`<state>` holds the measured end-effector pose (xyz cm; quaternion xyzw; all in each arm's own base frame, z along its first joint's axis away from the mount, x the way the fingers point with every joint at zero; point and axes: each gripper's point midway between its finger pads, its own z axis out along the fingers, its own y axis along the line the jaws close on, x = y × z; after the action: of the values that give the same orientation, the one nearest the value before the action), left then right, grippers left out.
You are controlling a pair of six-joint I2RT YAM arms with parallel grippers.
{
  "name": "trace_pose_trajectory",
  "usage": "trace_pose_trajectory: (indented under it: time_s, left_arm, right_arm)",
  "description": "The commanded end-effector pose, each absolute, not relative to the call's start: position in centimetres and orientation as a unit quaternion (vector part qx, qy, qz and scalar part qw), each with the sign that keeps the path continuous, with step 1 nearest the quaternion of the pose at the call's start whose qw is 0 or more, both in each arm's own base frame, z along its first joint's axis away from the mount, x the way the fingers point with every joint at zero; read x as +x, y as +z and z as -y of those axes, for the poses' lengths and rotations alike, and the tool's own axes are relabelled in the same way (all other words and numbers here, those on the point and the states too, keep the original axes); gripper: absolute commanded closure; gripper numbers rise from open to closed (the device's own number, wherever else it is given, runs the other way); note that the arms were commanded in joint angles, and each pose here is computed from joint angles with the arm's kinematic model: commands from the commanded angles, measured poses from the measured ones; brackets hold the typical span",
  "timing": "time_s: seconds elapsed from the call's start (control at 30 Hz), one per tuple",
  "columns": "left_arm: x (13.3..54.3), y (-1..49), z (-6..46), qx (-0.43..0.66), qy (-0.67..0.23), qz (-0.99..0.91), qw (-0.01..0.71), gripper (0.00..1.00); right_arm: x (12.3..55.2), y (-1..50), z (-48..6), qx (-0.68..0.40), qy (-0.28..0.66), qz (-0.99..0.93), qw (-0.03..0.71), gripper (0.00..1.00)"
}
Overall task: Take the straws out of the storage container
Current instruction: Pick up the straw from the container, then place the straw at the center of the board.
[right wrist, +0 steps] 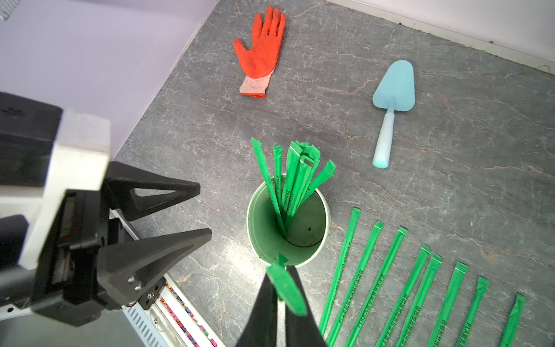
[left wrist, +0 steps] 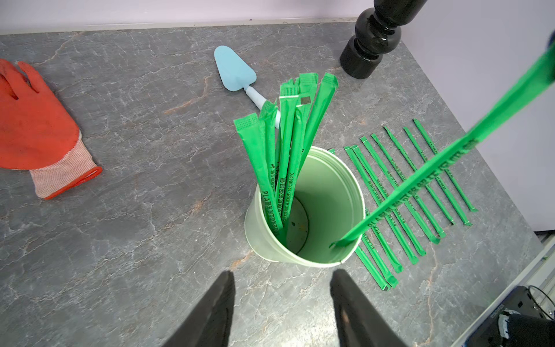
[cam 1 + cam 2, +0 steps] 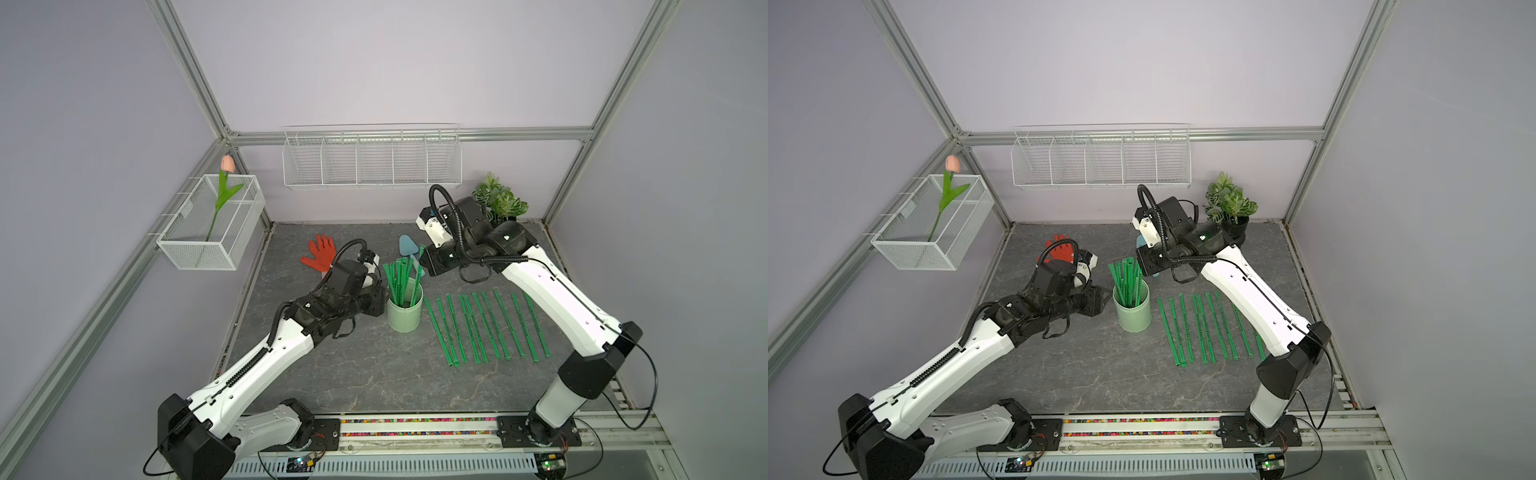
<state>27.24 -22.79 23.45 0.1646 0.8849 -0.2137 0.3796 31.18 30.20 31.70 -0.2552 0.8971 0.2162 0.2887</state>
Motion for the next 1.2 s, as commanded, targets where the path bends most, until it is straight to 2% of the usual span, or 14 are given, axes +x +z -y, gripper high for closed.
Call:
trace_pose_trajectory:
  time_s: [0.0,0.3,0.57,0.73,0.9,1.17]
  left_arm:
    - [27.2,23.6,22.9,0.167,-0.215,-0.884,0.381,0.45]
    - [27.1,23.6,23.0,0.168,-0.218,-0.883,0.38,0.45]
    - [27.1,23.5,23.0,0.168,-0.218,-0.884,0.378,0.45]
    - [27.1,23.6,23.0,0.168,-0.219,-0.883,0.379,0.45]
    - [27.0,23.5,23.1,0.169,-0.22,-0.884,0.376,0.45]
    - [27.0,23.7,22.9,0.169,-0.218,-0.883,0.379,0.45]
  right_arm:
    - [30.2,35.1,-28.8,-0.257,0.217,-0.884,0.326,0.91]
    - [29.4,41.0,-24.9,-0.234,0.216,-0.865,0.388,0.91]
    - [28.0,42.3,-20.6,-0.206,0.197,-0.867,0.408,0.91]
    - [27.4,40.8,-16.0,-0.179,0.127,-0.896,0.386,0.91]
    - [27.4,37.4,-11.3,-0.15,0.021,-0.932,0.33,0.91]
    - [28.2,31.4,-6.1,-0.105,-0.086,-0.962,0.236,0.92]
